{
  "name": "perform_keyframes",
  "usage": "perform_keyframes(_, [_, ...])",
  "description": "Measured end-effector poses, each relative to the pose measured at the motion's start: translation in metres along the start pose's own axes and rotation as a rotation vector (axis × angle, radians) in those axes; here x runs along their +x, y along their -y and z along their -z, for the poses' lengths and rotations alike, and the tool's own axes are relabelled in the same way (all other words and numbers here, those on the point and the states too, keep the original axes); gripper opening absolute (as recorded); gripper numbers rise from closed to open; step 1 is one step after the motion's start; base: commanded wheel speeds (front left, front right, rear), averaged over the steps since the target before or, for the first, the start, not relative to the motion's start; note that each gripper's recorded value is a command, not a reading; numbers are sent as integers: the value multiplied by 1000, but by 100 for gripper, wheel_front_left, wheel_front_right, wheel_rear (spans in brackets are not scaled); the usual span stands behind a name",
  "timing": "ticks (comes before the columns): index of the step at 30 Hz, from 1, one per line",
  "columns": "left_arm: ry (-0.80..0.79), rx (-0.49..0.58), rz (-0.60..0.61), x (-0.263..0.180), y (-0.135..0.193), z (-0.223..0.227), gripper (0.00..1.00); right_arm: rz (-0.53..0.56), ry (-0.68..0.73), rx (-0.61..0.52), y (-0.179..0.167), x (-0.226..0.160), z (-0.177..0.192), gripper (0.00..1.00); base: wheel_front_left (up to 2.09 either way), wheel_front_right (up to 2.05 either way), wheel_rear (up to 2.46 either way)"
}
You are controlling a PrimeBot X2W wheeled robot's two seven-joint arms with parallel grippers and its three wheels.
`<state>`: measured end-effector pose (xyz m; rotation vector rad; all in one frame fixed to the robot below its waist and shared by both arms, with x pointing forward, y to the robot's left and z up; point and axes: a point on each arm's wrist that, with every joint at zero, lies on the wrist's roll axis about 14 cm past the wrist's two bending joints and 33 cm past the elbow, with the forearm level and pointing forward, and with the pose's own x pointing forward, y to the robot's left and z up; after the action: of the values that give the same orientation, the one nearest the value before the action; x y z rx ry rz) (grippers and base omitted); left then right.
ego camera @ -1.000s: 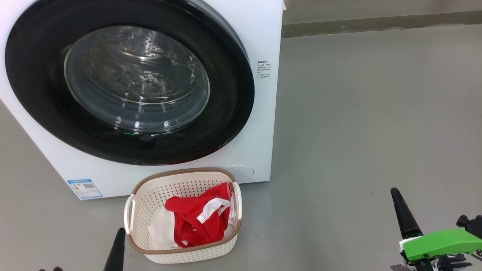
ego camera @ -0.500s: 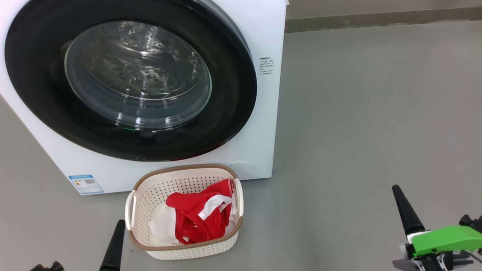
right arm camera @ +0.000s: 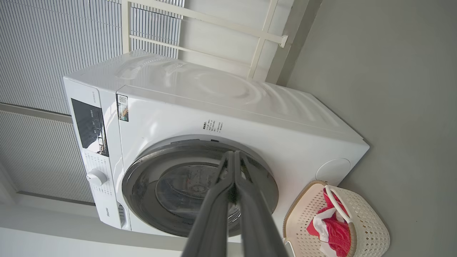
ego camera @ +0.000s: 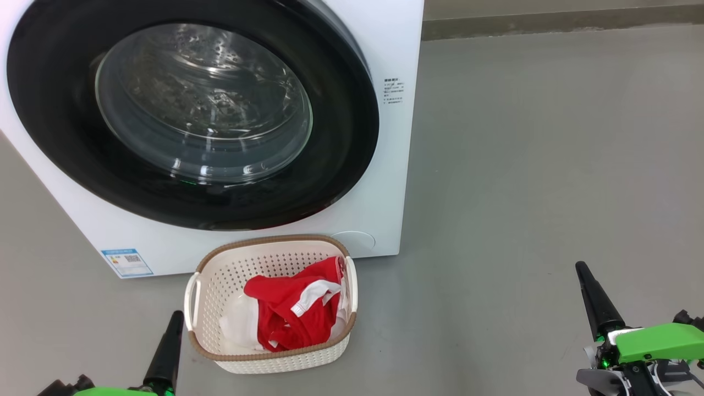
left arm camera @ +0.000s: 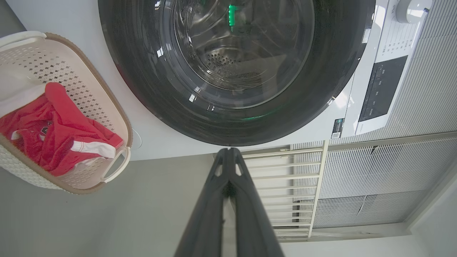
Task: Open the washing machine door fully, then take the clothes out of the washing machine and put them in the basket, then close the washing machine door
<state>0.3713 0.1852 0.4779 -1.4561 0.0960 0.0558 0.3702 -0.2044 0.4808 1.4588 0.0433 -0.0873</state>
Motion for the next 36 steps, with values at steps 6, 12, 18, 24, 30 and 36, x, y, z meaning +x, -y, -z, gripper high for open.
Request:
perform_keyframes(6, [-5,-65,9,2,1,0,0,0,-9,65,1,2,1,0,0,0,0])
perform_keyframes(12, [-4,-121,27,6,7,-1,0,-13,-9,120,-3,6,1,0,0,0,0])
perform_keyframes(18, [-4,-122,27,6,6,-1,0,-12,-8,120,-3,6,0,0,0,0,0])
perform_keyframes(24, [-4,-122,27,6,6,-2,0,-12,-8,120,-3,6,0,0,0,0,0])
perform_keyframes(30, [-4,-122,27,6,7,-2,0,-12,-8,120,-3,6,0,0,0,0,0])
perform_keyframes(36, [-4,-122,27,6,7,-2,0,-12,-8,120,-3,6,0,0,0,0,0])
